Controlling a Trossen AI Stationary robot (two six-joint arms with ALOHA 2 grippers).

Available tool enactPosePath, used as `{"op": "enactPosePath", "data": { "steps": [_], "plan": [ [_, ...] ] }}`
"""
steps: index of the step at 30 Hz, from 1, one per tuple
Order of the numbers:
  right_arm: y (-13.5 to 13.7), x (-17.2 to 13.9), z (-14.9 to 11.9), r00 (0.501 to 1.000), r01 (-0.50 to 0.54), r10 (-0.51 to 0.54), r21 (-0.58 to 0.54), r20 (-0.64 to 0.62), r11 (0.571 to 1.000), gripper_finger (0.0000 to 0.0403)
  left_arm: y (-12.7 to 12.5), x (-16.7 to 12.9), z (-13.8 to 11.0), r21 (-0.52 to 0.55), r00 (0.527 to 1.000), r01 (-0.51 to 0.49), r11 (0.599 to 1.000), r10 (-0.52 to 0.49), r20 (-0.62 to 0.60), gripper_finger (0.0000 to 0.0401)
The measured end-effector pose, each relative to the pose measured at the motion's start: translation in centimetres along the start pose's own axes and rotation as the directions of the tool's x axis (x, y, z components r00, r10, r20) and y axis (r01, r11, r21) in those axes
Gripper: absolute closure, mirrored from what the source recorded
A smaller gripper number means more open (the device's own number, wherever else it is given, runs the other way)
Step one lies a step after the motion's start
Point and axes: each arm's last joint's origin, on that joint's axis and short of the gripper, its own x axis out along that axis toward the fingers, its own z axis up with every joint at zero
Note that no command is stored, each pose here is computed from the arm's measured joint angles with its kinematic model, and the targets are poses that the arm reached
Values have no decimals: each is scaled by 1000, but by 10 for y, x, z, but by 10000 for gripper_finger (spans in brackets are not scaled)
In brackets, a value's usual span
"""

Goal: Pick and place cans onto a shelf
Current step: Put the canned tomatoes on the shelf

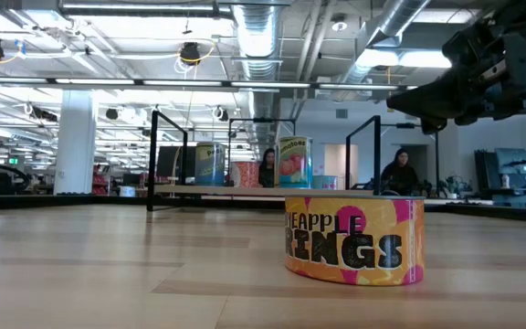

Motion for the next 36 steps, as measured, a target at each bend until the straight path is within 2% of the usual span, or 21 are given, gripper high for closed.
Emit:
{"op": "enactPosePath", "data": {
  "steps": [5,11,16,20,30,36],
  "plan": [
    [0,0,-2,1000,1,-1,2,-16,1000,392,-25,15,0,26,975,-109,994,112,-194,325],
    [0,0,-2,1000,1,-1,2,-17,1000,392,-50,42,10,53,947,-170,984,178,-268,325],
    [0,0,-2,1000,1,-1,-1,-16,1000,392,-53,61,14,42,925,-199,979,202,-323,325],
    [-1,0,-1,1000,6,-6,-3,-14,1000,392,-54,64,16,30,931,-188,982,188,-313,312],
    [-2,0,-1,1000,13,-13,-5,-13,1000,392,-52,64,16,11,930,-234,972,227,-288,214],
    [-2,0,-1,1000,13,-13,-7,-17,1000,392,-51,64,17,13,933,-265,964,260,-248,213]
  ]
}}
